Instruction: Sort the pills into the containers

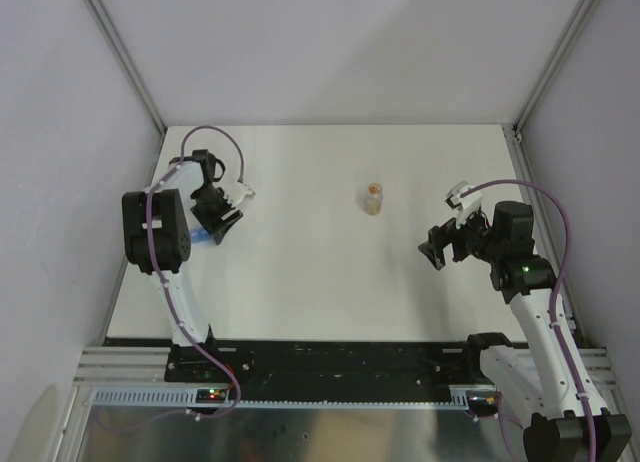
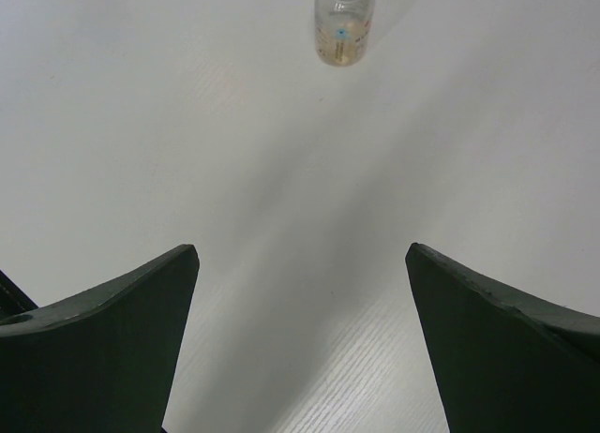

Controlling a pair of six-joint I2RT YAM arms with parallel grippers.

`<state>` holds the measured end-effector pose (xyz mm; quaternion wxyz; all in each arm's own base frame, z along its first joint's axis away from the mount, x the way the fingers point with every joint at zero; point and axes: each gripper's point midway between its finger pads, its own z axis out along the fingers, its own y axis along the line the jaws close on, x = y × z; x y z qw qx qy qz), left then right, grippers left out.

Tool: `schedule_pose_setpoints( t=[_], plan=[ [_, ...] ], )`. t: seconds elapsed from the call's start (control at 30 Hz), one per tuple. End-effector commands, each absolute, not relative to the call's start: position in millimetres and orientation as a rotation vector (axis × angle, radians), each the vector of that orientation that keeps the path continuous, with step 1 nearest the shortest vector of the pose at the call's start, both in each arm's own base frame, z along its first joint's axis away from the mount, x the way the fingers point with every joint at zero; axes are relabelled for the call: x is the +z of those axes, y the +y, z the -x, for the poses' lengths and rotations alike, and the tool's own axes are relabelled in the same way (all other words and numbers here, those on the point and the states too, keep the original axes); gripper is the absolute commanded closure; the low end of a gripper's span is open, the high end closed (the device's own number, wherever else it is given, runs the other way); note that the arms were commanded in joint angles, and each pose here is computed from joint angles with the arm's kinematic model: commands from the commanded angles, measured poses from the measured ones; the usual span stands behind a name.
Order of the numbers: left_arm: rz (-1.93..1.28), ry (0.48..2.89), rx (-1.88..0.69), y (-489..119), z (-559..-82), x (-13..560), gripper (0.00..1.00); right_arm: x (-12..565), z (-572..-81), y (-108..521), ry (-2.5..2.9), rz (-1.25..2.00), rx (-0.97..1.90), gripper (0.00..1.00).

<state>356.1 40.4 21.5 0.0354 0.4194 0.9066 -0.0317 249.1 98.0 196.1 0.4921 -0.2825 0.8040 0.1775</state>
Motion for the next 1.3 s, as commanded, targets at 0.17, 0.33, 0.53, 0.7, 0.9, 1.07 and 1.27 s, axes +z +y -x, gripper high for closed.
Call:
schedule_pose_setpoints(
  t=[0.17, 0.33, 0.53, 0.7, 0.9, 1.07, 1.27],
  plan=[
    [-1.336, 2.778, -0.059, 37.7, -357.9, 29.7, 0.36, 204.0, -251.9, 96.1, 1.927, 0.685, 0.411, 0.0],
    [-1.339, 2.744, -0.106, 19.6, -353.1, 35.4, 0.47, 204.9, -251.4, 96.3, 1.925, 0.684, 0.413, 0.0],
    [-1.375, 2.691, -0.194, -20.7, -344.0, 40.5, 0.58, 206.7, -249.9, 96.3, 1.917, 0.684, 0.416, 0.0],
    [-1.432, 2.616, -0.302, -69.5, -327.3, 48.2, 0.62, 206.7, -249.7, 96.2, 1.917, 0.684, 0.419, 0.0],
    [-1.567, 2.509, -0.395, -147.4, -298.6, 54.1, 0.66, 204.9, -249.1, 96.5, 1.923, 0.687, 0.425, 0.0],
    [-1.643, 2.448, -0.398, -210.9, -279.8, 55.0, 0.65, 202.8, -250.4, 95.4, 1.934, 0.683, 0.424, 0.0],
    [-1.569, 2.46, -0.422, -268.0, -278.1, 59.3, 0.64, 199.8, -252.3, 93.6, 1.947, 0.675, 0.42, 0.0]
  ],
)
